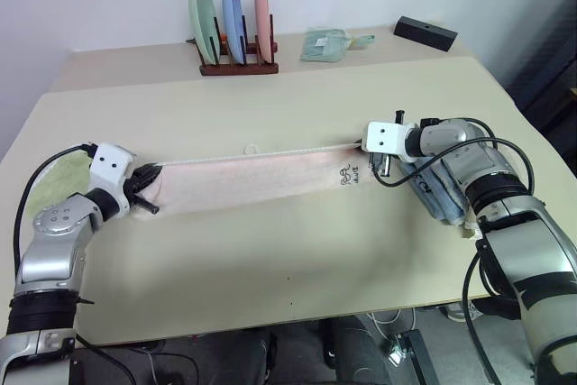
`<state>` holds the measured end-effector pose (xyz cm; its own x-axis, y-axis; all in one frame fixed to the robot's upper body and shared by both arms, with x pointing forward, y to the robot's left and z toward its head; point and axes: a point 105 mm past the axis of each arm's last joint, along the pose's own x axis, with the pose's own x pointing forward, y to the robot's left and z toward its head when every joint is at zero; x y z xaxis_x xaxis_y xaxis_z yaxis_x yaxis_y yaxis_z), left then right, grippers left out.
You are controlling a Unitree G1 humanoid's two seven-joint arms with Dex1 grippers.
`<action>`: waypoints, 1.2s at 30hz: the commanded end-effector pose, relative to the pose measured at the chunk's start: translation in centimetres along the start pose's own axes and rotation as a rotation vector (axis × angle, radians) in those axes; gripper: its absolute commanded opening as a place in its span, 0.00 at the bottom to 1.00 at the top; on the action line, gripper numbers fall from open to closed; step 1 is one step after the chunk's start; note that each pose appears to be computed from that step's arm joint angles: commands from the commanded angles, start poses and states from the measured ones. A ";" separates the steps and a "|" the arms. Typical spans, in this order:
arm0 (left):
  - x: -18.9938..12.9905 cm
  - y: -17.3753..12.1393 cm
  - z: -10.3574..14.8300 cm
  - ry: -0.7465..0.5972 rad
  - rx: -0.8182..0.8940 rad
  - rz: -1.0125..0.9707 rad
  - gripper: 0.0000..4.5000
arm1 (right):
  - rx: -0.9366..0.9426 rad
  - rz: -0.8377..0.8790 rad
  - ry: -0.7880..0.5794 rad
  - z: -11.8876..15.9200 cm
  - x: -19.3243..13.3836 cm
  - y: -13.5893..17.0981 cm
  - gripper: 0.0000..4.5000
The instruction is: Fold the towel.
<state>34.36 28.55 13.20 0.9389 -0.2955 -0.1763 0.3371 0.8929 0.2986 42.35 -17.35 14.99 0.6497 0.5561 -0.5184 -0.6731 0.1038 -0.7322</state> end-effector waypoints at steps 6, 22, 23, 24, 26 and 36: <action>-0.2 1.3 -0.6 0.025 -0.052 0.033 0.21 | 0.056 -0.089 0.012 -0.9 -1.3 -1.4 0.06; -2.0 3.5 1.4 -0.130 -0.132 0.272 1.00 | -0.015 -0.279 0.095 -2.1 -7.8 -3.5 0.98; -2.2 3.3 1.4 -0.130 -0.140 0.269 1.00 | -0.004 -0.288 0.095 -2.1 -8.2 -3.5 0.98; -2.4 3.1 1.2 -0.123 -0.133 0.268 1.00 | 0.012 -0.282 0.096 -2.0 -8.4 -3.3 0.98; -2.8 2.5 0.6 -0.100 -0.139 0.270 1.00 | 0.052 -0.247 0.093 -1.8 -9.1 -2.1 0.99; -2.6 1.5 -0.7 -0.003 -0.077 0.229 1.00 | 0.770 -0.066 -0.315 5.3 -9.2 5.4 0.99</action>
<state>32.22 30.88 12.53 0.9886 -0.0767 -0.1292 0.1034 0.9712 0.2148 31.44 -17.73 16.93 0.6298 0.7177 -0.2970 -0.7767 0.5788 -0.2483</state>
